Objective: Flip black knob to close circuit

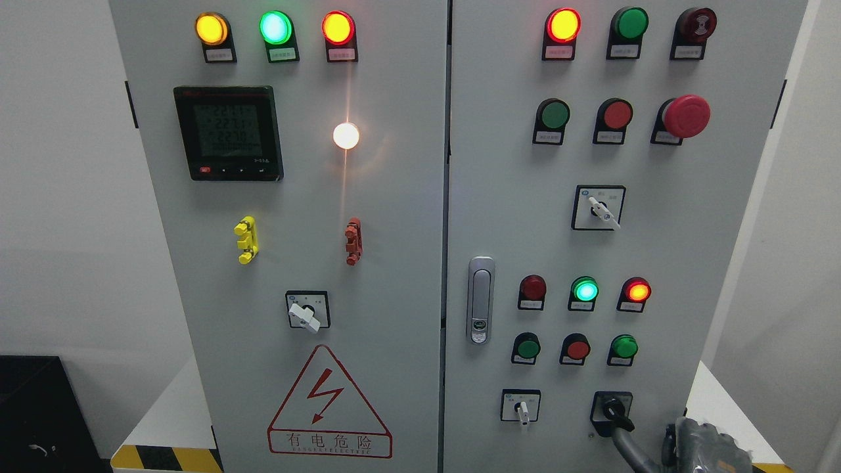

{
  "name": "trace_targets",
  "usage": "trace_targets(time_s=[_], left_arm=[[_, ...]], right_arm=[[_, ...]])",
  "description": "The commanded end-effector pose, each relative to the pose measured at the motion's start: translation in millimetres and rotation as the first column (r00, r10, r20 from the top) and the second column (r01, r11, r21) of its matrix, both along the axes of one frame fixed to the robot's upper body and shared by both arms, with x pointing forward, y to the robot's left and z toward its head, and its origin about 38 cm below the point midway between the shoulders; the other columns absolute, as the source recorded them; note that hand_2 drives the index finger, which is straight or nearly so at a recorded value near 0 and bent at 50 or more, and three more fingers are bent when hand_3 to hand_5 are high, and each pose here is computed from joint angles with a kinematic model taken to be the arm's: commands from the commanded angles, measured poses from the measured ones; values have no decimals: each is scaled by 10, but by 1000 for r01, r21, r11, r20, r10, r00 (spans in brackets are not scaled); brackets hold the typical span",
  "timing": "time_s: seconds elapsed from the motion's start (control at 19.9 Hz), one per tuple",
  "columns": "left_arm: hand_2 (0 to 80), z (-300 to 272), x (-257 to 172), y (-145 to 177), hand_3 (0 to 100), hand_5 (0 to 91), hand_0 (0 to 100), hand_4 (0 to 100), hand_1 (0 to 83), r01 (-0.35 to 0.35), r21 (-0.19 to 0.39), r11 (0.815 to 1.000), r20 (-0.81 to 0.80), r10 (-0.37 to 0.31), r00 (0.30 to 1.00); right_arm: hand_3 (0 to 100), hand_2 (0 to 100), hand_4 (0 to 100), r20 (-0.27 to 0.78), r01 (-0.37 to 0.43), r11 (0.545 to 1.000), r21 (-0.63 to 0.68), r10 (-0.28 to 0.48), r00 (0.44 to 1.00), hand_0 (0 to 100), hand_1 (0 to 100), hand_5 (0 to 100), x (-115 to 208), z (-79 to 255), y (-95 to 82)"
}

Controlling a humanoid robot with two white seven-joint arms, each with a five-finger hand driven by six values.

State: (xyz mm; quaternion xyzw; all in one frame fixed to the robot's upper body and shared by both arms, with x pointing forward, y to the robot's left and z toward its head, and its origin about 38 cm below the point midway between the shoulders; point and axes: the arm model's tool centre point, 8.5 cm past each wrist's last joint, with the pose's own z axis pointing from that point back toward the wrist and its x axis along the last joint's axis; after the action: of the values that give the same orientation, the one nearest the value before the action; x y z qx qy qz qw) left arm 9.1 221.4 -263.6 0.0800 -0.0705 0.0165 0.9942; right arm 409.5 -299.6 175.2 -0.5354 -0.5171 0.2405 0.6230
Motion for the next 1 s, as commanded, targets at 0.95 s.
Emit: trace_targets(time_s=[0.95], left_arm=[[0, 0, 0, 1, 0, 0, 120, 0, 556, -1, 1, 1000, 1, 1, 1000]], right_arm=[[1000, 946, 1000, 10, -94, 995, -29, 94, 996, 0, 0, 1000, -24, -40, 305]])
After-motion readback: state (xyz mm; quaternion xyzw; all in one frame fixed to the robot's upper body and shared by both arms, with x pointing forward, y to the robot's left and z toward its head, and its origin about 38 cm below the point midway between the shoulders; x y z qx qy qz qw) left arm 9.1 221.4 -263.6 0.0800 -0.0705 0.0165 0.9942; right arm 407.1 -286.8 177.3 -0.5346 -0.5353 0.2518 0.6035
